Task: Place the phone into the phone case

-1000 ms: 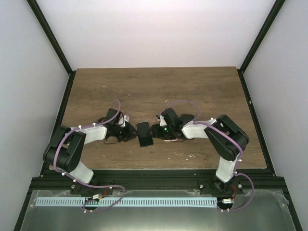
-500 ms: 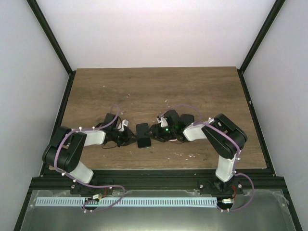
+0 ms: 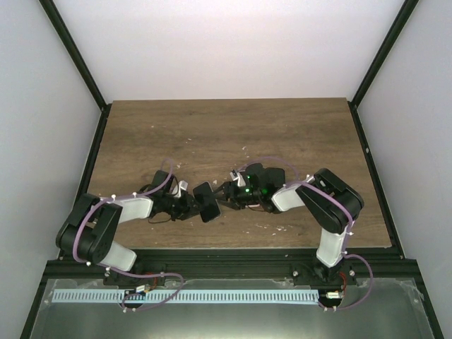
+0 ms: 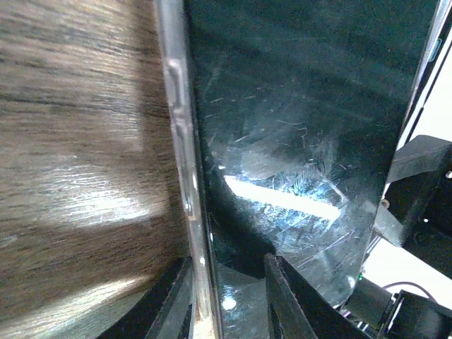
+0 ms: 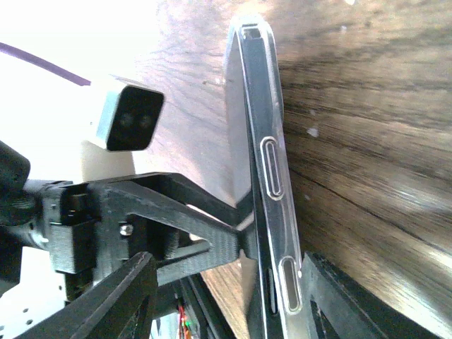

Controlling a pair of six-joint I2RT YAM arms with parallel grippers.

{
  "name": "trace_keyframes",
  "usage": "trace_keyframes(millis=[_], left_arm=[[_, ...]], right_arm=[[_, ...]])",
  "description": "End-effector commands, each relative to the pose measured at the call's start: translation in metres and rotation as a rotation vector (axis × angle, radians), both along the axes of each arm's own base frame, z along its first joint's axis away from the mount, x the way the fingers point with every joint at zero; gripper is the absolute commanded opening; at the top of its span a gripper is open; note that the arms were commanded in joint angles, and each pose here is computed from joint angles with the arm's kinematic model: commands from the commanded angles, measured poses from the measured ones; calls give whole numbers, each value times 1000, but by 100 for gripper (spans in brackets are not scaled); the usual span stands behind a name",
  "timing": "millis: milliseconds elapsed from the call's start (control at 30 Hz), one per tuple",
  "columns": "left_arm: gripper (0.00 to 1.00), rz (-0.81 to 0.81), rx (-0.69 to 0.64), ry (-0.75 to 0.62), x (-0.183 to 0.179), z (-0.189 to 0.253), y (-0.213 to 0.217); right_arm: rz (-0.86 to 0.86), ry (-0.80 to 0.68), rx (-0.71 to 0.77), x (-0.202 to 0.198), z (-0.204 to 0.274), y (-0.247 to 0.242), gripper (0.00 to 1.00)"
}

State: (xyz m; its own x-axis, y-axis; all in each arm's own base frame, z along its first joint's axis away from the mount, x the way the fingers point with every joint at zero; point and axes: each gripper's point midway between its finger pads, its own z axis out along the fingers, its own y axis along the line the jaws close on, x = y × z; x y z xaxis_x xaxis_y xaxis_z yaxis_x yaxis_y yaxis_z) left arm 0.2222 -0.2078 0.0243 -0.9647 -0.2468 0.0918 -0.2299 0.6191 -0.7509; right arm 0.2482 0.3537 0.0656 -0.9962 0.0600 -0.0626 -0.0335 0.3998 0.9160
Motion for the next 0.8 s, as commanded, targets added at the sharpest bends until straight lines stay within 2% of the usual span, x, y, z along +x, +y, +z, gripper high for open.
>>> trace_keyframes(millis=[0,267,500,633,767], left_arm=[[31,-57,-23,-47,2,11,-10],[32,-64,5,-84,3,12,-6],[30,-64,22,-78,1,7,-4],[30,-61,25,-82,3,8,-4],[30,-60,27,-83,2,8,-3]], right_arm=[[116,-37,148,-20,37,21,57],[149,-32,107,-25,27,26,56],[231,-30,99,-35,25,36,50],[238,-21,71,-37,20,36,43],[276,-23,73,-42,22,41,41]])
